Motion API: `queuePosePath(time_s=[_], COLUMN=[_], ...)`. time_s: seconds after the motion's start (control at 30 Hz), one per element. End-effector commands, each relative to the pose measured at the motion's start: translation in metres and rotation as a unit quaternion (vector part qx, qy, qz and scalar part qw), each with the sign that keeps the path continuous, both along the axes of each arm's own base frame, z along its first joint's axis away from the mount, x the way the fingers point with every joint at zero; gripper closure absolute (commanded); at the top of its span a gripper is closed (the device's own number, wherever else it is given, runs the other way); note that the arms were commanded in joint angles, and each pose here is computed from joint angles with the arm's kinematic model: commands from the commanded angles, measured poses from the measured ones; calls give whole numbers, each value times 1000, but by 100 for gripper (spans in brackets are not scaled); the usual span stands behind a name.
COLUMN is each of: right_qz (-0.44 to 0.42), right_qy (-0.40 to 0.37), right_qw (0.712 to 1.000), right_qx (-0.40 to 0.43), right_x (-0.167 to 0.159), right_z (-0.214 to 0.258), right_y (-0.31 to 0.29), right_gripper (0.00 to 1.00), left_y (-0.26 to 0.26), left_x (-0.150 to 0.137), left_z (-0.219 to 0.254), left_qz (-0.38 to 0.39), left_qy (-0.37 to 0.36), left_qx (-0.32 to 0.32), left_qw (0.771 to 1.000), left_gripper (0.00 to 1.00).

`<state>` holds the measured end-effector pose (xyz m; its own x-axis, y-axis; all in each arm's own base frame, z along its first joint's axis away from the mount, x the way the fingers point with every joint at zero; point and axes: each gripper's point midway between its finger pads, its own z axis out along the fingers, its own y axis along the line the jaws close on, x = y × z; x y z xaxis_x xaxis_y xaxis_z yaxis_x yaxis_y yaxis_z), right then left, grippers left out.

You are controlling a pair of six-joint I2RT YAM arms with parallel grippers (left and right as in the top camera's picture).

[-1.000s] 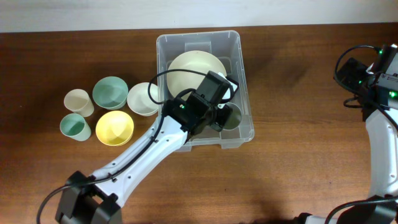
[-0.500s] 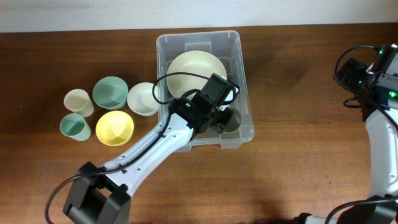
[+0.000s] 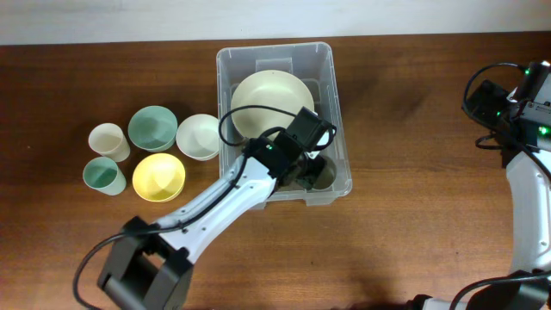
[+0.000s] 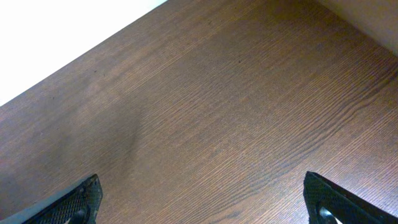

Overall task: Pack container
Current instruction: 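Lower the grey cup into the container's front right corner and release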

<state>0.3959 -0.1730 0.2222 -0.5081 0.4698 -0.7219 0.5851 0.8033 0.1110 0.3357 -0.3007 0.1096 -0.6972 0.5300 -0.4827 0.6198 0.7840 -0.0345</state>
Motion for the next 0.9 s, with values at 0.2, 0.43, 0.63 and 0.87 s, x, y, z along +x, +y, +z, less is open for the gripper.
queuePosePath(time_s=[0.2, 0.43, 0.63, 0.87], right_qz=[-5, -5, -5, -5], right_qy=[-7, -8, -7, -8], right_qw=[1000, 1000, 1000, 1000], right_qx=[-6, -6, -6, -6], right_x=[0, 0, 0, 0], right_z=[7, 8, 7, 8], right_y=[-3, -3, -3, -3], right_gripper=[1, 1, 1, 1], left_y=[-6, -8, -10, 24], left_x=[2, 4, 16, 49], left_z=[-3, 2, 26, 71], left_qz=[-11, -11, -2, 67], left_qy=[0, -4, -23, -91], left_qx=[-1, -4, -7, 51], left_qw=[1000, 1000, 1000, 992], left_gripper=[81, 74, 66, 58])
